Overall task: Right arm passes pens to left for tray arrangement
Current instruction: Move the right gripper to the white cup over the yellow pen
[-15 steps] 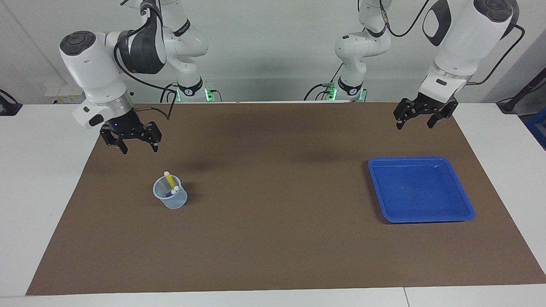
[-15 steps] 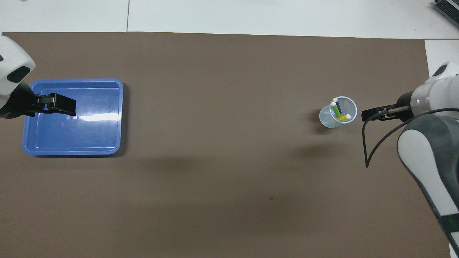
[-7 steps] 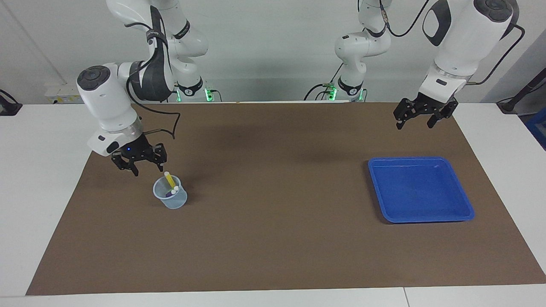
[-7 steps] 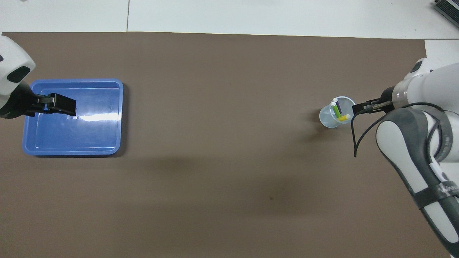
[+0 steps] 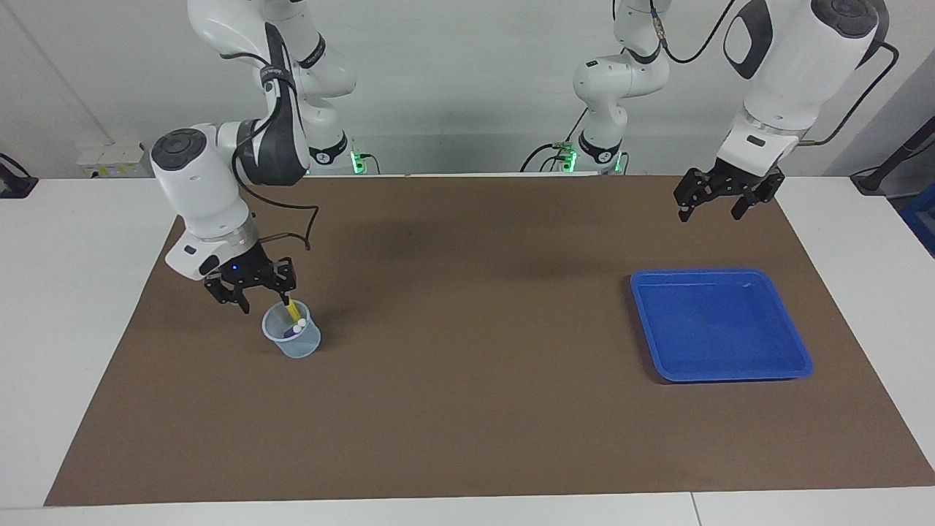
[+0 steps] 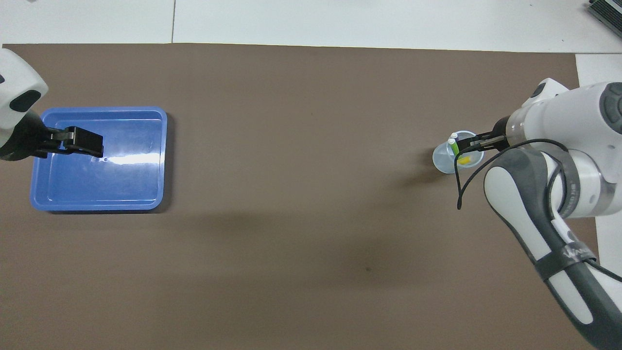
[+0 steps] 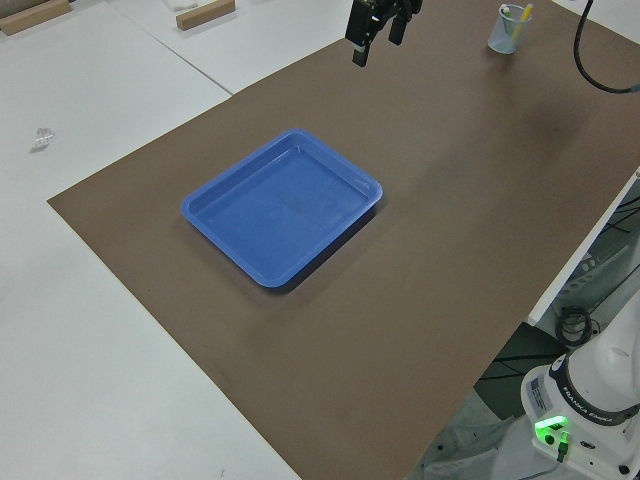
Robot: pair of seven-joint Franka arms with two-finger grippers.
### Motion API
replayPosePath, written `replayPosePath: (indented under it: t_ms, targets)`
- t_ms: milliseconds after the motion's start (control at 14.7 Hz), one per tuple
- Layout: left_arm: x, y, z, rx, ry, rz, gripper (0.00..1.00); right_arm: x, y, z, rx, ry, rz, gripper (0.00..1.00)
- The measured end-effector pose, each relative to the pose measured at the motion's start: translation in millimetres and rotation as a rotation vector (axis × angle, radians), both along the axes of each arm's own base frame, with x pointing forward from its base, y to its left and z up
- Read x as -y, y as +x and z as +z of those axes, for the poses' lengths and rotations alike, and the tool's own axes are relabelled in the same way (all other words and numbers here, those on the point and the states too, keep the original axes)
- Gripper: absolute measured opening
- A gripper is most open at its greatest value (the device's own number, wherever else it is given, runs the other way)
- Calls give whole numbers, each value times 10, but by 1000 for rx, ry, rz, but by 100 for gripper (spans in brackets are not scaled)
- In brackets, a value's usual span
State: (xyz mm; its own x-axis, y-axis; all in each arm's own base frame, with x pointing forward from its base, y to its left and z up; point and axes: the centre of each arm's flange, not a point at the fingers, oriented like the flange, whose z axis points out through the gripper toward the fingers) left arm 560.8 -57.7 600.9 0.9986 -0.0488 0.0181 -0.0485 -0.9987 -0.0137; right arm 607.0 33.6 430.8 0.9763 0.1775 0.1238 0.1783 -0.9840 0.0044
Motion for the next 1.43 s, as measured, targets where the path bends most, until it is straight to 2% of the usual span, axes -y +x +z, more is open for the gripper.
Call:
replayPosePath:
  t_ms: [204,883,1019,1222,1290,1426]
  targets:
    - [0,0,0,0,0,0,100,-190,-12,-21,-4,5,-9,74]
    - [0,0,0,0,0,0,100,-44,-62,-248,-49,0,-34,68]
    - [0,0,0,0,0,0,100,-43,-70,-267,-53,0,-37,57]
    - [0,0,0,0,0,0,100,-43,-79,-284,-57,0,-38,51]
    - [0,0,0,0,0,0,100,-43,-81,-288,-58,0,-40,45]
    - [0,0,0,0,0,0,100,-43,-86,-298,-61,0,-44,44]
